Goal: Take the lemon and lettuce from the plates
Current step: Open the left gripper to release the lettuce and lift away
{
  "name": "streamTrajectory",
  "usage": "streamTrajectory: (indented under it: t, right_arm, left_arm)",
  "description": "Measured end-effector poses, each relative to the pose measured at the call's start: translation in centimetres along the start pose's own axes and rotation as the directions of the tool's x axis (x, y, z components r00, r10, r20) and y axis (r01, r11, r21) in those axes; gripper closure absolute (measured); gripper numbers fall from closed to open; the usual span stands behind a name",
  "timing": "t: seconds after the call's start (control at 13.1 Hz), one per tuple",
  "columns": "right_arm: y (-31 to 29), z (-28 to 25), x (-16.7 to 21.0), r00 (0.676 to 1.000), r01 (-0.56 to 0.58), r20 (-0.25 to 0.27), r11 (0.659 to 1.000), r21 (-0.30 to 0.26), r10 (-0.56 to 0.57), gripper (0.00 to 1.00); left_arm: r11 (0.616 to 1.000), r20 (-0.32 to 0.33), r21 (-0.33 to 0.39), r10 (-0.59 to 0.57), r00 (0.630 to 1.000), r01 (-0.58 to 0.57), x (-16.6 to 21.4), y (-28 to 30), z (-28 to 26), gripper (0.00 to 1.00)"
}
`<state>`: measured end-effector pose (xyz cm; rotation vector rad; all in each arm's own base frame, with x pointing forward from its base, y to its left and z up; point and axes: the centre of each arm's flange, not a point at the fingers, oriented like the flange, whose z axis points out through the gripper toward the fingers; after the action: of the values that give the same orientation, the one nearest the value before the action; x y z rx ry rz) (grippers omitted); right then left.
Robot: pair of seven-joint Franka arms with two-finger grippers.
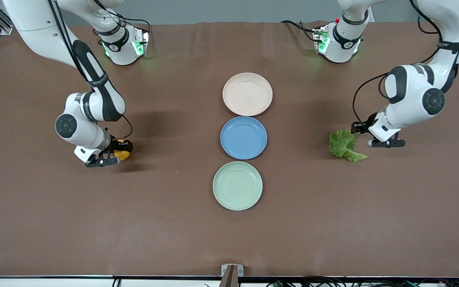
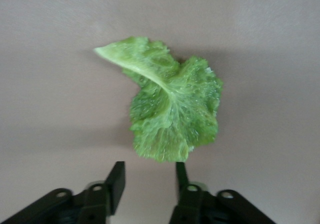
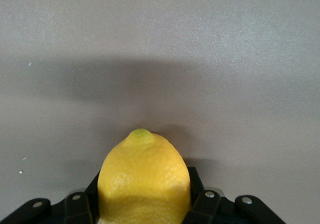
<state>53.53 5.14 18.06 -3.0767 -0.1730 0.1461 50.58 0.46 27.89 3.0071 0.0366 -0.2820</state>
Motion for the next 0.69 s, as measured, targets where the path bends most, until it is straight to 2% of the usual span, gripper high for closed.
streamTrajectory:
  t: [0.08, 0.15, 0.31, 0.38, 0.69]
  right_arm:
    - [0.0, 0.0, 0.0, 1.000, 0.000, 0.000, 1.000, 0.000, 0.000, 0.34]
    - [0.0, 0.1, -0.1, 1.000, 0.000, 0.007, 1.000, 0.001, 0.000, 0.28]
    - [-0.1, -0.1, 0.0, 1.000, 0.001, 0.027, 1.000, 0.004, -0.001, 0.09]
    - [-0.2, -0.8, 0.5, 0.999, 0.002, 0.049, 1.000, 0.010, -0.003, 0.01]
    - [0.1, -9.9, 4.6, 0.988, -0.001, 0.152, 0.999, 0.047, -0.006, 0.00]
  left_arm:
    - [1.000, 0.017, -0.001, 0.001, 1.000, -0.001, 0.5, 0.0, -2.0, 0.38]
    - [1.000, 0.027, 0.002, 0.007, 1.000, -0.007, 1.0, 0.2, -4.4, 0.27]
    - [1.000, 0.025, 0.011, 0.019, 1.000, -0.019, 1.8, 0.6, -9.0, 0.07]
    - [1.000, 0.008, 0.014, 0.020, 1.000, -0.020, 2.0, 0.7, -11.3, 0.00]
    - [0.999, -0.124, 0.041, -0.007, 0.992, 0.013, 0.7, -0.4, -19.7, 0.00]
